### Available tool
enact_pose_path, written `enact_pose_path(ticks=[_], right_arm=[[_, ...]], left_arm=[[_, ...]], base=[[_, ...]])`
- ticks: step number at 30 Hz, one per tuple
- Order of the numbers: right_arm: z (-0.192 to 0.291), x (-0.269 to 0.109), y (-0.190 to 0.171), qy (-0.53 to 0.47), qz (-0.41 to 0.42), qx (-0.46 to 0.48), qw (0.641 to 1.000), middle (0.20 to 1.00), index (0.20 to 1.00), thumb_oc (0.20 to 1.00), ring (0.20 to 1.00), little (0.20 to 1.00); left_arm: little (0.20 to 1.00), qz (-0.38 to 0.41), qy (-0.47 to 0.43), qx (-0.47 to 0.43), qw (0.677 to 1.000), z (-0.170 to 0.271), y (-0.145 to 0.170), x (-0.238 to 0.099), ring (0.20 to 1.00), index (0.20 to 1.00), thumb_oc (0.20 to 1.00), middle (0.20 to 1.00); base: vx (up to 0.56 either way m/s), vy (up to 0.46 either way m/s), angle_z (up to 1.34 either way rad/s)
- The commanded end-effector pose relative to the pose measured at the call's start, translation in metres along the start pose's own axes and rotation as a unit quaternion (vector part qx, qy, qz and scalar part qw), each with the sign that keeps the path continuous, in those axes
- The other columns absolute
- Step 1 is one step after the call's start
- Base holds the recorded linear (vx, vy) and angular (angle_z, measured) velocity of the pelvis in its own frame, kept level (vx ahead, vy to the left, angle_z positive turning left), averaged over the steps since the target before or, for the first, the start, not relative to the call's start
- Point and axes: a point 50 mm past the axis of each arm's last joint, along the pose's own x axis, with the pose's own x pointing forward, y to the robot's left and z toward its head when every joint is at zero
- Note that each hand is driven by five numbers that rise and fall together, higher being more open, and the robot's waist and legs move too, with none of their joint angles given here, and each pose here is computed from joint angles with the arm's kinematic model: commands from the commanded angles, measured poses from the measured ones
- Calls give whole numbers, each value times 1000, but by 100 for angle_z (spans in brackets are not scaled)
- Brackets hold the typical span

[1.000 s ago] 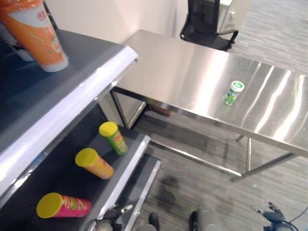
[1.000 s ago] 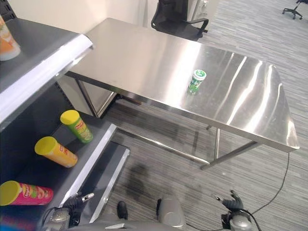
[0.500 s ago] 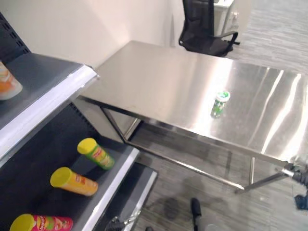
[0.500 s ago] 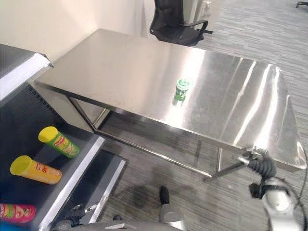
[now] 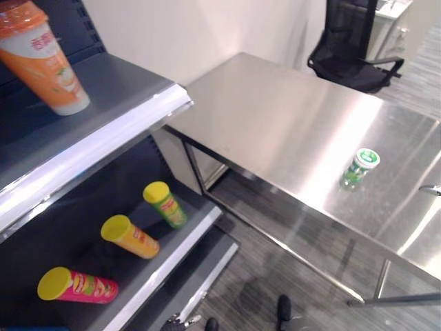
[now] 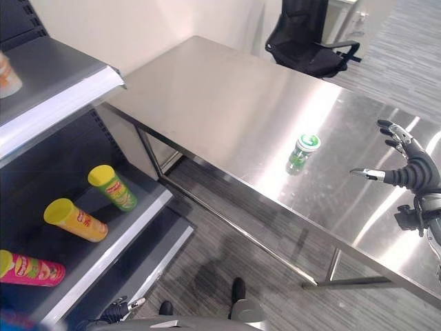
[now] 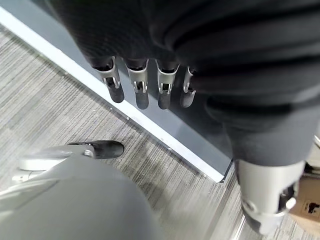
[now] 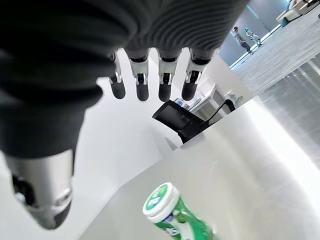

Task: Put the goods on the table back onto the shelves and tidy them up.

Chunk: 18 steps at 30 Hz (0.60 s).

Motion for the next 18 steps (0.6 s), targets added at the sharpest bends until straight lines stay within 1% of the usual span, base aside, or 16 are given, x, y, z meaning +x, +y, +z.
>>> enact_pose_path(ticks=[1, 3, 7, 11, 18], right_arm=[[11, 11, -15, -24, -28, -82, 996, 1000, 1000, 1000, 1000, 1000], [8, 16, -16, -8, -11, -111, 994, 1000, 1000, 1000, 1000, 1000], [-3, 27, -12, 19, 6, -121, 992, 1000, 1000, 1000, 1000, 1000], [-8, 37, -9, 35, 16, -143, 989, 1000, 1000, 1000, 1000, 1000], [-16, 48, -4, 55, 13, -150, 987, 1000, 1000, 1000, 1000, 1000]], left_arm=[[1000, 22, -26, 30, 999, 18, 23, 3, 1000, 1000, 1000, 1000], [1000, 23, -32, 31, 999, 21, 23, 3, 1000, 1000, 1000, 1000], [1000, 18, -41, 25, 999, 23, 22, 2, 1000, 1000, 1000, 1000], [1000, 16, -37, 23, 999, 21, 20, 2, 1000, 1000, 1000, 1000], [1000, 18, -34, 22, 999, 17, 21, 1, 1000, 1000, 1000, 1000]], base=[[14, -49, 5], [10, -47, 2], [23, -71, 9], [15, -51, 7], [-11, -40, 13]])
